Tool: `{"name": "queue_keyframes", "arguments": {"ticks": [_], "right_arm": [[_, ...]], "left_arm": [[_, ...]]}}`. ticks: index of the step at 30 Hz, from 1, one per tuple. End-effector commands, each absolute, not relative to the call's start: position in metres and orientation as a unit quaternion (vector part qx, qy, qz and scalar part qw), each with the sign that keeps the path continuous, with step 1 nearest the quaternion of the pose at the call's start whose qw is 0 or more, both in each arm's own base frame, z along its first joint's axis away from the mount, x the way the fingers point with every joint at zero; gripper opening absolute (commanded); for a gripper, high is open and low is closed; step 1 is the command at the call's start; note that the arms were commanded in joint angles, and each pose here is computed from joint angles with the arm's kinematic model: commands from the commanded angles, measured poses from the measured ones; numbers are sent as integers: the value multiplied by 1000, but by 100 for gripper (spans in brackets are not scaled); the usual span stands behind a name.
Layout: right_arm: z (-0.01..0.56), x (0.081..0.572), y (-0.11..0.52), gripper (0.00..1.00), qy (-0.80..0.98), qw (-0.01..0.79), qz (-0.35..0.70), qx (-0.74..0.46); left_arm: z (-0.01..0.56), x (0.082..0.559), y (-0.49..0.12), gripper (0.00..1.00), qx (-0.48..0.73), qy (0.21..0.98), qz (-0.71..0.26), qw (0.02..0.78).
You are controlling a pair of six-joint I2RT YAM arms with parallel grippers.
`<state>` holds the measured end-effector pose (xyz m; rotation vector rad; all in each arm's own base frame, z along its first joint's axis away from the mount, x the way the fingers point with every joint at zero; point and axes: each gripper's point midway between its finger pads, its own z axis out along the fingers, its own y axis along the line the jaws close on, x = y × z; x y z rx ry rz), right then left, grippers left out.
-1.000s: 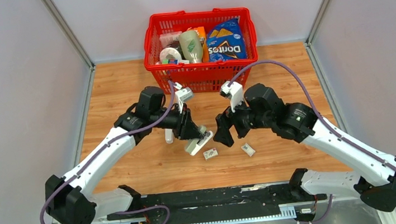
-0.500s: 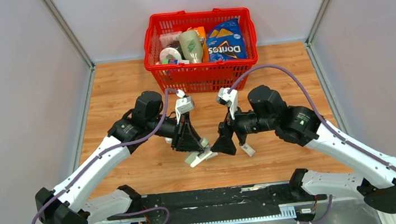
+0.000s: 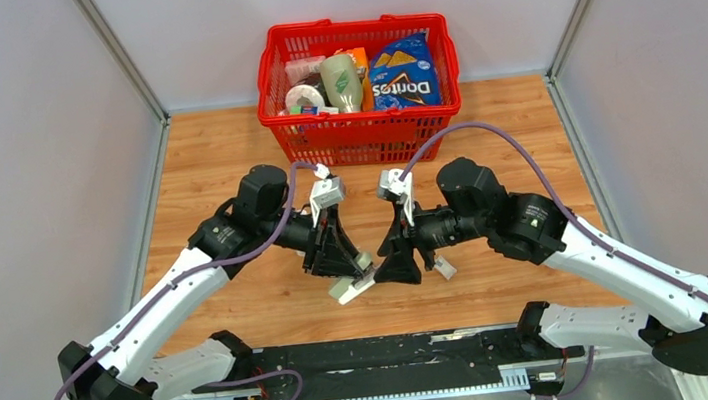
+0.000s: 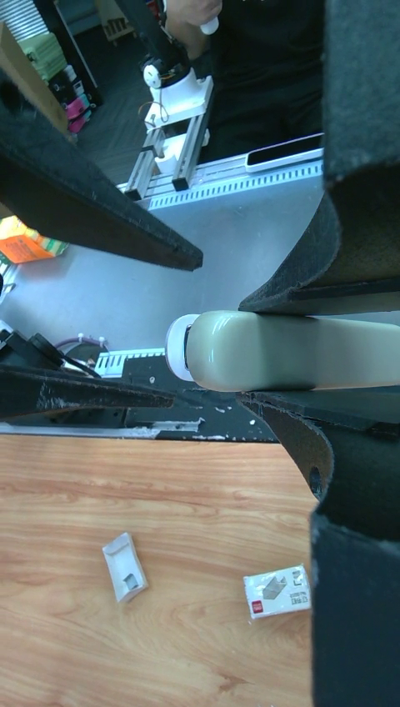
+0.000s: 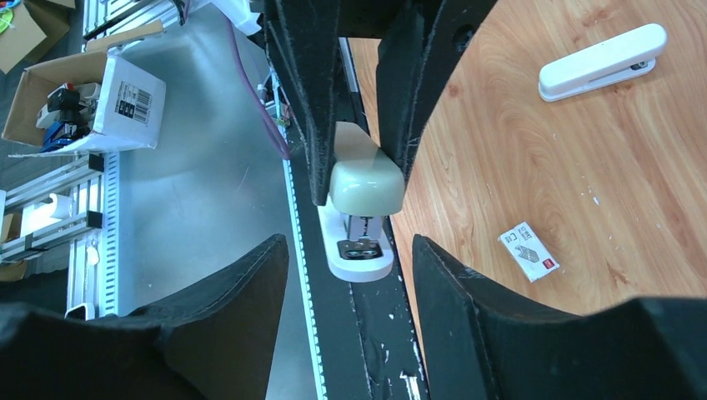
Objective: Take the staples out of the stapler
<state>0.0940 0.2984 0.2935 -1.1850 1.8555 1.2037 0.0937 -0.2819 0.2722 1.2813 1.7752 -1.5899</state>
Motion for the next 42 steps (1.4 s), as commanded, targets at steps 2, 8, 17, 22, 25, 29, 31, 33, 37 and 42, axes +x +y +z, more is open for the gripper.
{"name": "queue_keyframes", "arguments": {"ticks": [2, 8, 17, 22, 25, 29, 31, 33, 37, 42], "right_arm": [[299, 95, 306, 59, 682, 326, 466, -459], [300, 95, 315, 52, 680, 319, 475, -458], [293, 86, 325, 31, 675, 291, 490, -469], [286, 73, 320, 23, 671, 276, 499, -473], [282, 67, 317, 15, 671, 270, 505, -471], [275, 61, 314, 1, 673, 263, 509, -468], [270, 60, 312, 0, 677, 260, 508, -465], [266, 58, 310, 0, 680, 259, 508, -462], [254, 52, 306, 0, 686, 247, 513, -453], [248, 49, 302, 0, 688, 247, 518, -444]], "left_arm": [[296, 78, -279, 0, 500, 579, -598, 241], [299, 72, -278, 0, 506, 569, -602, 241], [299, 70, -277, 0, 508, 567, -601, 244], [300, 74, -278, 0, 505, 569, -595, 259], [301, 76, -279, 0, 502, 571, -593, 265], [309, 77, -278, 0, 500, 564, -590, 290], [316, 79, -278, 0, 496, 561, -584, 314], [325, 84, -277, 0, 489, 554, -578, 346], [340, 86, -274, 0, 477, 548, -570, 383], [350, 88, -273, 0, 468, 544, -569, 402]]}}
